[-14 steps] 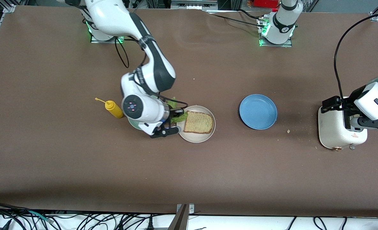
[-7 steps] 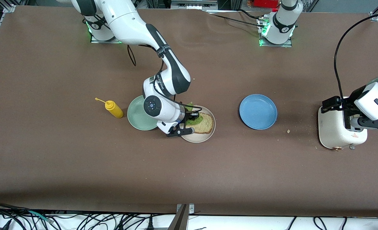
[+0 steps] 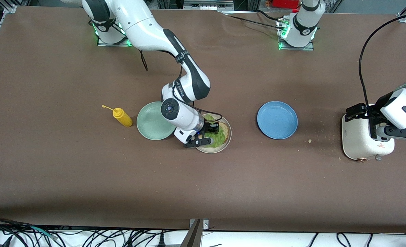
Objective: Make sandwich in beige plate with both arms
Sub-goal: 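Lower the lettuce onto the toast and open the right gripper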
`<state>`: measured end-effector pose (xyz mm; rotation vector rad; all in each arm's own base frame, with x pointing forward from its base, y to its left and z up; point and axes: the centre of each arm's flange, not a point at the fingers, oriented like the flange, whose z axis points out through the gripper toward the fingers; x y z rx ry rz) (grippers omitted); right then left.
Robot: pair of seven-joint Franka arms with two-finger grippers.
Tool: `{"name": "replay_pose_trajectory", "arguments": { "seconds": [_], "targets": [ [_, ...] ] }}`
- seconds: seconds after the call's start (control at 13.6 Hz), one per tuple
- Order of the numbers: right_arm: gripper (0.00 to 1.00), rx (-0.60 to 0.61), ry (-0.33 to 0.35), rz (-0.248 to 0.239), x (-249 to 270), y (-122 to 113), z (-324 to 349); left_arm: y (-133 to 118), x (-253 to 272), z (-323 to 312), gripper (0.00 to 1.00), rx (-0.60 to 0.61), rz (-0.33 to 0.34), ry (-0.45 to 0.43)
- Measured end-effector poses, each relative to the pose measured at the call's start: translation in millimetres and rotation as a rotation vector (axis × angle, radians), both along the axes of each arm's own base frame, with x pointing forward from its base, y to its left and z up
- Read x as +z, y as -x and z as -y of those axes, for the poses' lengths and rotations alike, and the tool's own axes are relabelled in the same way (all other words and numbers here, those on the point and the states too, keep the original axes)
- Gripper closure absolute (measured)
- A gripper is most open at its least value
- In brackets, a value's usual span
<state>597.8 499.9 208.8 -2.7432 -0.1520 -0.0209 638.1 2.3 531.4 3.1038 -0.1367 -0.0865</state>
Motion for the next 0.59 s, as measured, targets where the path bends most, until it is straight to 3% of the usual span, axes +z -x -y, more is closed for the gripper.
{"name": "replay_pose_trajectory", "arguments": {
  "seconds": [0.29,0.59],
  "targets": [
    [0.02,0.024,0.031,0.032,18,-6,5,0,0,-2,0.0,0.003,0.0,-0.001],
    [0.0,0.078,0.177,0.006,78,-24,48,0,-2,-14,0.0,0.021,0.001,-0.01]
  ]
}}
